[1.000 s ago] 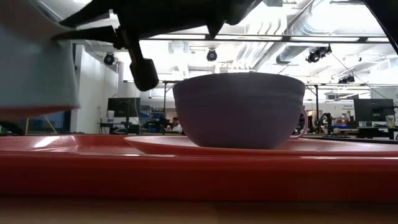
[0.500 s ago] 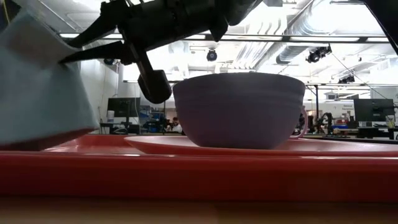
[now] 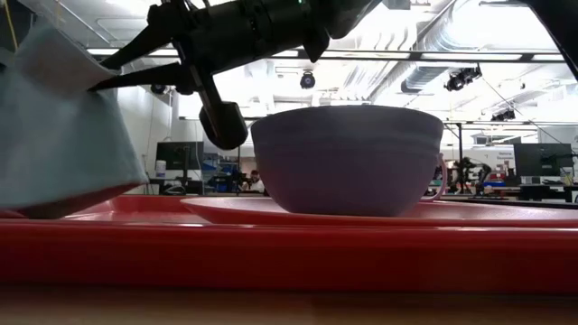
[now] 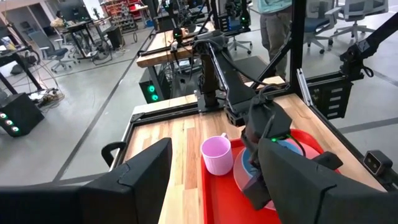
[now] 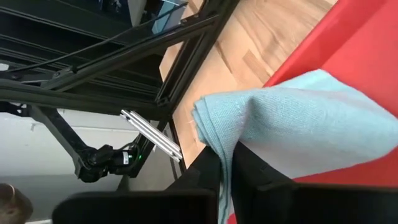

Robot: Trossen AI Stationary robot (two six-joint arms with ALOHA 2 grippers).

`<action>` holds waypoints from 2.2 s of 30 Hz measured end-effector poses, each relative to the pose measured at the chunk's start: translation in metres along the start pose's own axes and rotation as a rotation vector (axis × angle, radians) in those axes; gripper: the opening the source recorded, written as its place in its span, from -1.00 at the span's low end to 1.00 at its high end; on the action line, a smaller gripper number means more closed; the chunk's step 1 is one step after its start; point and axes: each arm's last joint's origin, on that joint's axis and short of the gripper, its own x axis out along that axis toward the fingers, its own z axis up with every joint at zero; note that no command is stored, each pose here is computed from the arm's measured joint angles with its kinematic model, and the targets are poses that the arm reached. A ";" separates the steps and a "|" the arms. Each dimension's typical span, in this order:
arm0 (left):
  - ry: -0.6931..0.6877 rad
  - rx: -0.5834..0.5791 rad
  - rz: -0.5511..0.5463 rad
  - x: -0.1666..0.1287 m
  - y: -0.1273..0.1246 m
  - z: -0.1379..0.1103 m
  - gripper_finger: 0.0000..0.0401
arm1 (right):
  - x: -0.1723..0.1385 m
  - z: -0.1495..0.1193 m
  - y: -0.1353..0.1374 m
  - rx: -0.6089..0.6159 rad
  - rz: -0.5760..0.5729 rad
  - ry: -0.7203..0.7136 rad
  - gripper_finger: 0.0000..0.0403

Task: Set up tray
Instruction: Put the blue napkin into the pink serving tray

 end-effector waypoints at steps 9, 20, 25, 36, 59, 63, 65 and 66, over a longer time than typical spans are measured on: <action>0.000 0.000 -0.001 0.000 0.000 0.000 0.36 | 0.000 0.002 -0.001 -0.042 0.003 0.011 -0.60; 0.000 0.000 -0.004 0.000 0.000 0.000 0.36 | -0.004 0.014 -0.005 -0.084 0.019 0.031 -0.28; 0.025 -0.010 -0.027 0.000 -0.001 -0.003 0.36 | -0.014 0.034 -0.006 -0.120 0.017 -0.013 -0.23; 0.291 -0.025 -0.109 -0.003 -0.008 -0.028 0.36 | -0.078 0.092 0.031 -0.290 0.070 -0.154 -0.16; 0.600 -0.042 -0.487 0.060 -0.025 -0.061 0.36 | -0.310 0.072 0.154 -0.651 -0.246 -0.615 -0.16; 0.601 -0.098 -0.492 0.078 -0.031 -0.087 0.36 | -0.324 0.063 0.162 -0.683 -0.244 -0.638 -0.16; 0.608 -0.132 -0.479 0.085 -0.035 -0.101 0.36 | -0.330 0.060 0.164 -0.689 -0.243 -0.644 -0.16; 0.608 -0.153 -0.472 0.088 -0.037 -0.108 0.36 | -0.332 0.058 0.164 -0.693 -0.249 -0.642 -0.16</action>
